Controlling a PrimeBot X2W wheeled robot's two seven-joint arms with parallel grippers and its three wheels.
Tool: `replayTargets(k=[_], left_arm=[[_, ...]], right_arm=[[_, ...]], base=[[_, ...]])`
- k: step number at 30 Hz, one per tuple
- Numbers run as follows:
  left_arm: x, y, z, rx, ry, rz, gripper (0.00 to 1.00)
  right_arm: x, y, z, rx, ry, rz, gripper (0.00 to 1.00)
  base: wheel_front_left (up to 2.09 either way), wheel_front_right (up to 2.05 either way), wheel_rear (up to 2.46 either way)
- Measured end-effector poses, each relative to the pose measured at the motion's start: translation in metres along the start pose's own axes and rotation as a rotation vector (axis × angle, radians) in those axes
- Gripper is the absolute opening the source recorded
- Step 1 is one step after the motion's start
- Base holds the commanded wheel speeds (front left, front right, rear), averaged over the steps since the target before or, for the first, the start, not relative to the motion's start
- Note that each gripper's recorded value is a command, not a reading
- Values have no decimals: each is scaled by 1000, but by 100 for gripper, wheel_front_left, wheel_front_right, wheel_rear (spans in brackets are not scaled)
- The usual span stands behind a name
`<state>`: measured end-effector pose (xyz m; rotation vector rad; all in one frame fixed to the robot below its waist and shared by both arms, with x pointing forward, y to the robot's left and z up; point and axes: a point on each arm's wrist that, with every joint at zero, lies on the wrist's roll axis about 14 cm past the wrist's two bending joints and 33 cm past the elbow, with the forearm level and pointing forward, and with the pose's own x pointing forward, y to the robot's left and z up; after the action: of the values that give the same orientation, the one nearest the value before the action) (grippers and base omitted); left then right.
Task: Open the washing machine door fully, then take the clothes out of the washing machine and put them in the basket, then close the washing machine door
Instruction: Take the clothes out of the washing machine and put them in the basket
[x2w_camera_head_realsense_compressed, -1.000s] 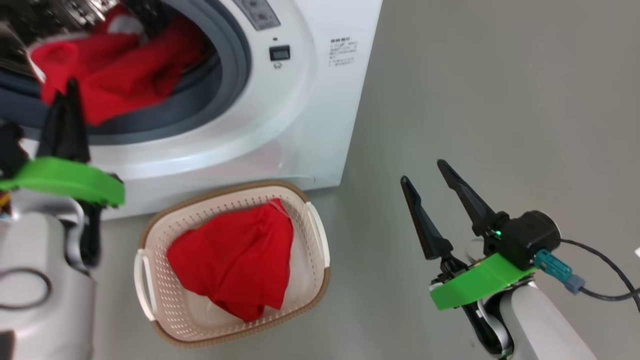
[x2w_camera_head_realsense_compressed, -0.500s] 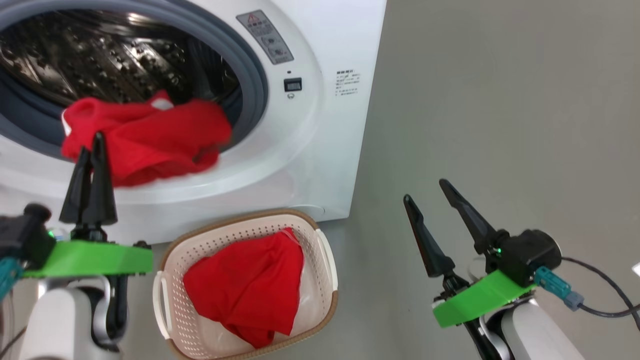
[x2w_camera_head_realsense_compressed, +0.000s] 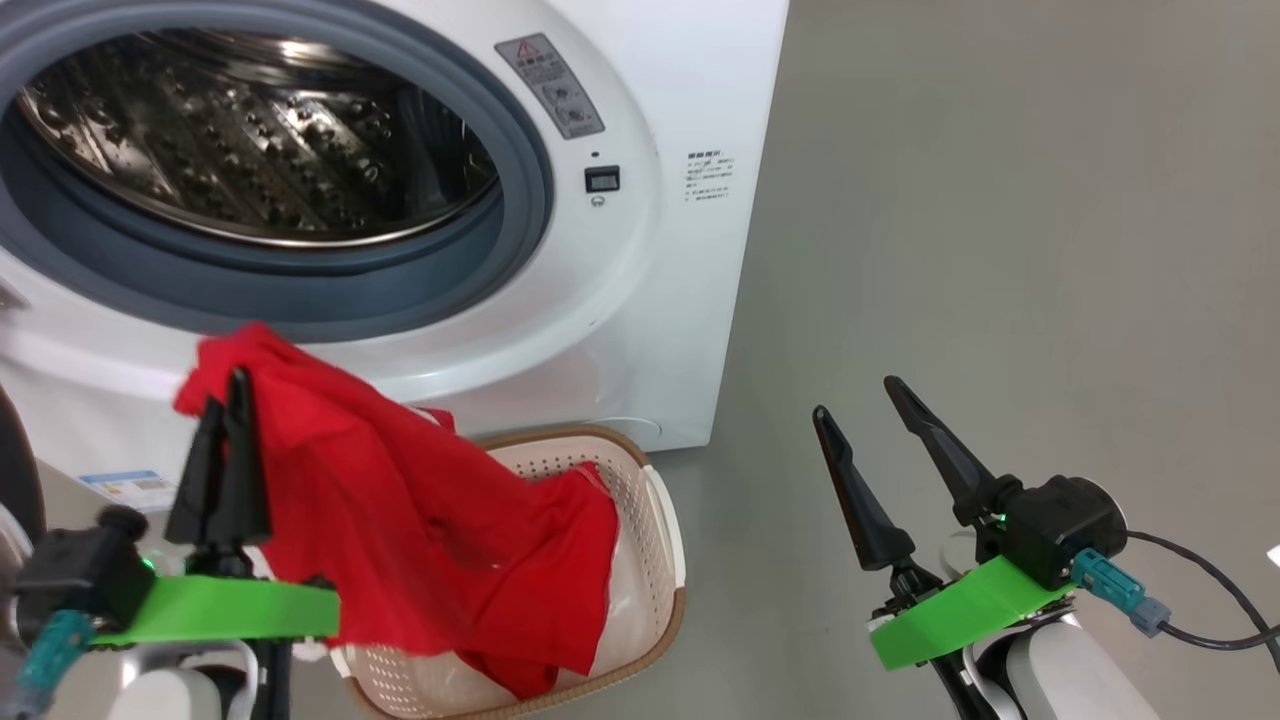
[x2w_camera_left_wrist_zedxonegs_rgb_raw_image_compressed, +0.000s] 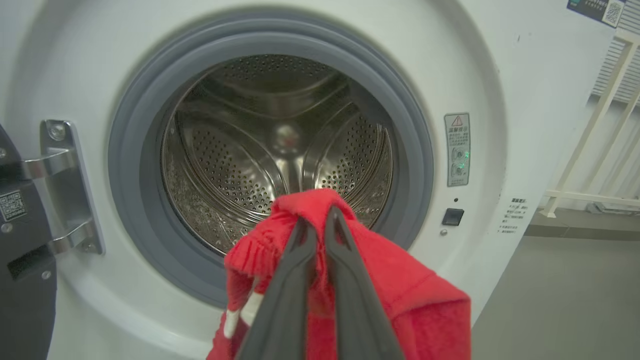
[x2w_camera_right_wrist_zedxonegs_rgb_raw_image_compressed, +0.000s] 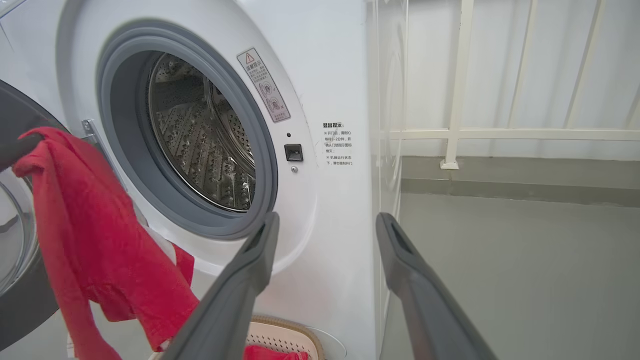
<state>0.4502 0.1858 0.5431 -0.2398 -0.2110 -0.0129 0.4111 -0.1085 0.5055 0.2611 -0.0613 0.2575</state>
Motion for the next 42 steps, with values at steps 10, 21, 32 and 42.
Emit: replayTargets(k=[10, 21, 32, 42], left_arm=[[-26, 17, -92, -43, 284, 65, 0], [-25, 10, -174, -86, 536, 66, 0], [-44, 3, -247, -124, 815, 80, 0], [-67, 11, -291, -96, 991, 94, 0]], right_arm=[[3, -5, -23, 14, 60, -11, 100], [17, -17, -39, 19, 93, -28, 100], [28, -29, -63, 26, 142, -45, 100], [34, -41, -79, 28, 174, -62, 100]], base=[[0, 0, 0], [0, 0, 0], [0, 0, 0], [0, 0, 0]])
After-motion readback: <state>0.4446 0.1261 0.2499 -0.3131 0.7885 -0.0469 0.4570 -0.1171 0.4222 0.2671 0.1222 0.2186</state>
